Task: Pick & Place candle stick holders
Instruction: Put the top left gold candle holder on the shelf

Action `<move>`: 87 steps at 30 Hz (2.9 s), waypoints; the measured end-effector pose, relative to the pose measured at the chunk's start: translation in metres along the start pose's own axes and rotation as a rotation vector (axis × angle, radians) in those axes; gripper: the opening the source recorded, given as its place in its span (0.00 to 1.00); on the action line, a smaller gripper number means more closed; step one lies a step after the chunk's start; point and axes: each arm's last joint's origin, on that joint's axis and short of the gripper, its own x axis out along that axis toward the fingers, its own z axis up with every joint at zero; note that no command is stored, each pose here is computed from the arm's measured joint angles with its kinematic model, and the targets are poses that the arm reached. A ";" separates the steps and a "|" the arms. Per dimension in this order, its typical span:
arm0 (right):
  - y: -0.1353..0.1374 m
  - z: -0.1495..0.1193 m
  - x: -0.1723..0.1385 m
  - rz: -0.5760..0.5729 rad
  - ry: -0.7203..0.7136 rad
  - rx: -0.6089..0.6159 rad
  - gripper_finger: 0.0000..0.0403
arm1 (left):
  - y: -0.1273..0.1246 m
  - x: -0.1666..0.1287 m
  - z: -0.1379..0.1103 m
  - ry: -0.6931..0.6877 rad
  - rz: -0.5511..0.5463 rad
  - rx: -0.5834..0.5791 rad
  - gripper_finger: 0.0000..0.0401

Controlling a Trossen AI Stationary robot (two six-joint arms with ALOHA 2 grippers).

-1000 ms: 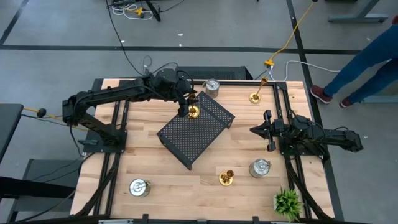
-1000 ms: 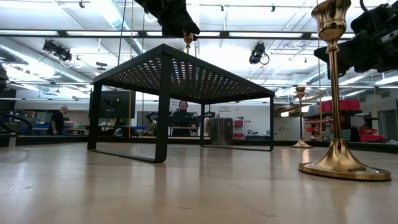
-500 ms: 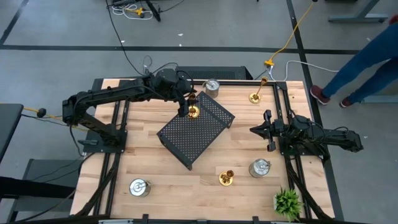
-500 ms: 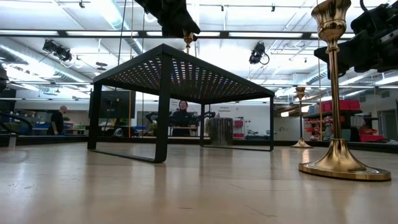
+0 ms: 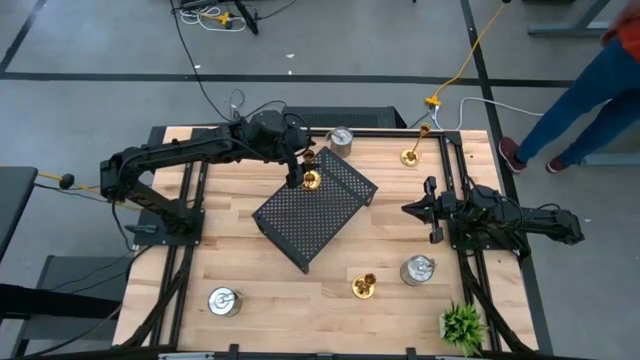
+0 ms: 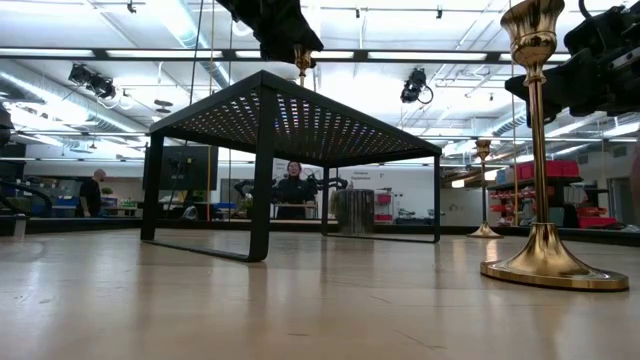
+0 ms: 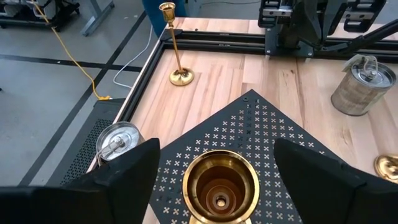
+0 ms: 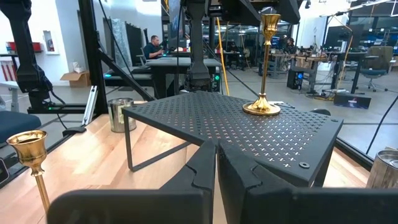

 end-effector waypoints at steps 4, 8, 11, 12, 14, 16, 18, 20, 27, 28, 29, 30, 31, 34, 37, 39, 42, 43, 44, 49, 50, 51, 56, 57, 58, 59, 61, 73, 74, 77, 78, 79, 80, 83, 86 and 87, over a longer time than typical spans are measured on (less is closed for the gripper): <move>0.000 0.000 0.000 0.000 0.000 0.000 0.06 | 0.000 -0.005 0.003 0.005 -0.002 0.001 0.84; 0.000 0.000 0.000 0.000 0.000 0.000 0.06 | 0.001 -0.017 0.014 0.015 -0.002 0.006 0.85; 0.000 0.000 0.000 0.000 0.000 0.000 0.06 | 0.001 -0.024 0.019 0.032 -0.005 0.009 0.85; 0.000 0.000 0.000 0.000 0.000 0.000 0.06 | 0.001 -0.026 0.020 0.044 -0.007 0.009 0.85; 0.000 0.000 0.000 0.000 0.000 0.000 0.06 | 0.001 -0.029 0.020 0.075 -0.011 0.010 0.85; 0.000 0.000 0.000 0.000 0.000 0.000 0.06 | 0.001 -0.030 0.015 0.127 -0.018 0.025 0.85; 0.000 0.000 0.000 0.000 0.000 0.000 0.06 | 0.000 -0.031 0.009 0.187 -0.026 0.029 0.85; 0.000 0.000 0.000 0.000 0.000 0.000 0.06 | -0.001 -0.031 0.004 0.239 -0.033 0.026 0.85; 0.000 0.000 0.000 0.000 0.000 0.000 0.06 | -0.001 -0.029 -0.002 0.312 -0.041 0.024 0.80; 0.000 0.000 0.000 0.000 0.000 0.000 0.06 | -0.001 -0.029 -0.003 0.314 -0.038 0.025 0.78; 0.000 0.000 0.000 0.000 0.000 0.000 0.06 | -0.001 -0.028 -0.003 0.317 -0.033 0.026 0.75; 0.000 0.000 0.000 0.000 0.000 0.000 0.06 | -0.001 -0.027 -0.003 0.319 -0.034 0.025 0.73; 0.000 0.000 0.000 0.000 0.000 0.000 0.06 | -0.001 -0.026 -0.004 0.324 -0.035 0.025 0.70; 0.000 0.000 0.000 0.000 0.000 0.000 0.06 | -0.001 -0.023 -0.004 0.325 -0.036 0.026 0.61; 0.000 0.000 0.000 0.000 0.000 0.000 0.06 | -0.001 -0.017 -0.004 0.324 -0.034 0.025 0.55; 0.000 0.000 0.000 0.000 0.000 0.000 0.06 | 0.000 -0.013 -0.003 0.306 -0.035 0.024 0.52; 0.000 0.000 0.000 0.000 0.000 0.000 0.06 | 0.000 -0.007 -0.001 0.282 -0.033 0.024 0.49; 0.000 0.000 0.000 0.000 0.000 0.000 0.06 | 0.000 -0.005 -0.002 0.289 -0.034 0.025 0.49; 0.000 0.000 0.000 0.000 0.000 0.000 0.06 | 0.000 -0.002 -0.003 0.296 -0.031 0.028 0.49; 0.000 0.000 0.000 0.000 0.000 0.000 0.06 | 0.002 0.006 -0.002 0.271 -0.016 0.031 0.49; 0.000 0.000 0.000 0.001 -0.001 0.000 0.06 | 0.003 0.008 -0.002 0.273 -0.014 0.029 0.50; 0.000 0.000 0.000 0.000 -0.001 0.000 0.06 | 0.004 0.009 -0.003 0.282 -0.012 0.026 0.50; 0.000 0.000 0.000 0.000 -0.001 0.000 0.06 | 0.006 0.013 -0.003 0.269 -0.008 0.024 0.50; 0.000 0.000 0.000 0.000 -0.001 0.000 0.06 | 0.006 0.014 -0.002 0.262 -0.007 0.025 0.50; 0.000 0.000 0.000 0.000 -0.001 0.000 0.06 | 0.006 0.015 -0.001 0.252 -0.006 0.026 0.50; 0.000 0.000 0.000 0.000 -0.001 0.000 0.06 | 0.006 0.015 -0.001 0.250 -0.006 0.027 0.50; 0.000 0.000 0.000 0.000 0.000 0.000 0.06 | 0.006 0.015 0.000 0.240 -0.005 0.027 0.50; 0.000 0.000 0.000 0.000 -0.001 0.000 0.06 | 0.006 0.016 0.004 0.198 0.001 0.027 0.50; 0.000 0.000 0.000 0.000 -0.001 0.000 0.06 | 0.006 0.016 0.004 0.198 0.001 0.027 0.50; 0.000 0.000 0.000 0.000 0.000 0.000 0.06 | 0.006 0.016 0.004 0.198 -0.001 0.042 0.49; 0.000 0.000 0.000 0.000 -0.001 0.000 0.06 | 0.006 0.016 0.004 0.197 0.000 0.043 0.49; 0.000 0.000 0.000 0.000 0.000 0.000 0.06 | 0.006 0.016 0.004 0.197 0.000 0.043 0.48; 0.000 0.000 0.000 0.000 0.000 0.000 0.06 | 0.006 0.016 0.004 0.197 0.000 0.043 0.47; 0.000 0.000 0.000 0.000 0.000 0.000 0.06 | 0.006 0.016 0.004 0.196 -0.002 0.044 0.43; 0.000 0.000 0.000 0.000 0.000 0.000 0.06 | 0.006 0.016 0.004 0.196 -0.002 0.044 0.39; 0.000 0.000 0.000 0.000 0.000 0.000 0.06 | 0.006 0.016 0.004 0.196 -0.001 0.044 0.37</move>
